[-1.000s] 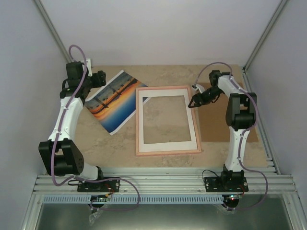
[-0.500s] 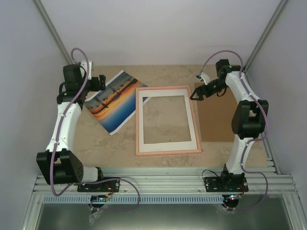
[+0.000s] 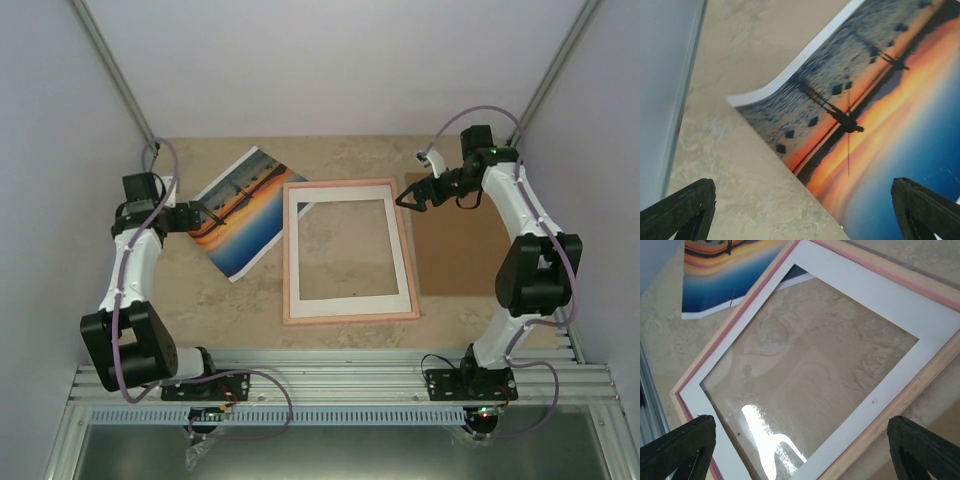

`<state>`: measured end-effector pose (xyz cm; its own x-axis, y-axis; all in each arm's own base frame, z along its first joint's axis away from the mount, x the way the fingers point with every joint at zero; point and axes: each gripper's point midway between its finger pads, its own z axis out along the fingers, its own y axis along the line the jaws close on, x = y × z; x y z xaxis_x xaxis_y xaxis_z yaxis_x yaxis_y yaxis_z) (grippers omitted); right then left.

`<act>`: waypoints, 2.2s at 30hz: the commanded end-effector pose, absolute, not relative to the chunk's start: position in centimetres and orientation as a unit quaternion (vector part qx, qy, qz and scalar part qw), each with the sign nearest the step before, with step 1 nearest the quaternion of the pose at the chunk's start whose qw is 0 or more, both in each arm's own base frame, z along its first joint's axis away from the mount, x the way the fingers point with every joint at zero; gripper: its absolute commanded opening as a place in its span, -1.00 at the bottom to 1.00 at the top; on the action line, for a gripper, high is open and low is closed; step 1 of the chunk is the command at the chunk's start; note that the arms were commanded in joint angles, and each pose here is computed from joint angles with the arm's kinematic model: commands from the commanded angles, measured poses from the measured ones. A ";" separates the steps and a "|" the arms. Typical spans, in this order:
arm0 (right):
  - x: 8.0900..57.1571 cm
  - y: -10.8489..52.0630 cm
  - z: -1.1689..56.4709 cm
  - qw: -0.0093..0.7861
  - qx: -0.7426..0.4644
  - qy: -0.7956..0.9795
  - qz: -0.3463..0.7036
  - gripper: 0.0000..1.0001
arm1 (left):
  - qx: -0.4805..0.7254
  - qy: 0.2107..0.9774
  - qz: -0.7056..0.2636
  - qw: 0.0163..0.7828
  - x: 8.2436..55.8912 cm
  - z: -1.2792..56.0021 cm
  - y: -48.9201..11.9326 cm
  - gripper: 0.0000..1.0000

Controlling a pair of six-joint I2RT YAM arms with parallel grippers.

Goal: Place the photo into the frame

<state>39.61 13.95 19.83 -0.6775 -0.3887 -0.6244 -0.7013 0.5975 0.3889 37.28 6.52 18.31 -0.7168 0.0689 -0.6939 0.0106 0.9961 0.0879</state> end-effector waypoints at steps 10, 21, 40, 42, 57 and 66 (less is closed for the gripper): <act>39.1 14.8 21.6 0.276 -0.290 0.842 0.362 0.88 | -0.229 0.918 -0.069 0.317 39.4 9.8 9.2 0.92; 39.5 14.9 19.7 0.251 -0.263 0.847 0.389 0.87 | -0.283 0.897 -0.109 0.320 39.3 5.8 8.6 0.63; 38.9 14.9 19.1 0.245 -0.245 0.844 0.409 0.87 | -0.338 0.858 -0.140 0.360 42.6 8.7 12.5 -0.99; 38.8 14.8 19.3 0.247 -0.243 0.843 0.411 0.87 | -0.345 0.856 -0.142 0.358 42.6 8.8 13.0 -1.00; 38.7 14.7 19.1 0.246 -0.237 0.841 0.419 0.88 | -0.352 0.869 -0.156 0.309 40.2 3.7 11.7 -0.33; 37.7 12.8 13.2 0.205 -0.228 0.885 0.351 0.86 | -0.350 0.872 -0.171 0.296 40.1 2.4 11.1 -0.54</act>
<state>38.37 14.23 16.34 -0.7923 -0.2220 -0.5683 -0.5756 0.5807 0.5757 39.78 11.35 2.88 -0.5713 -0.7143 -0.4042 -0.5268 0.6968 -0.4868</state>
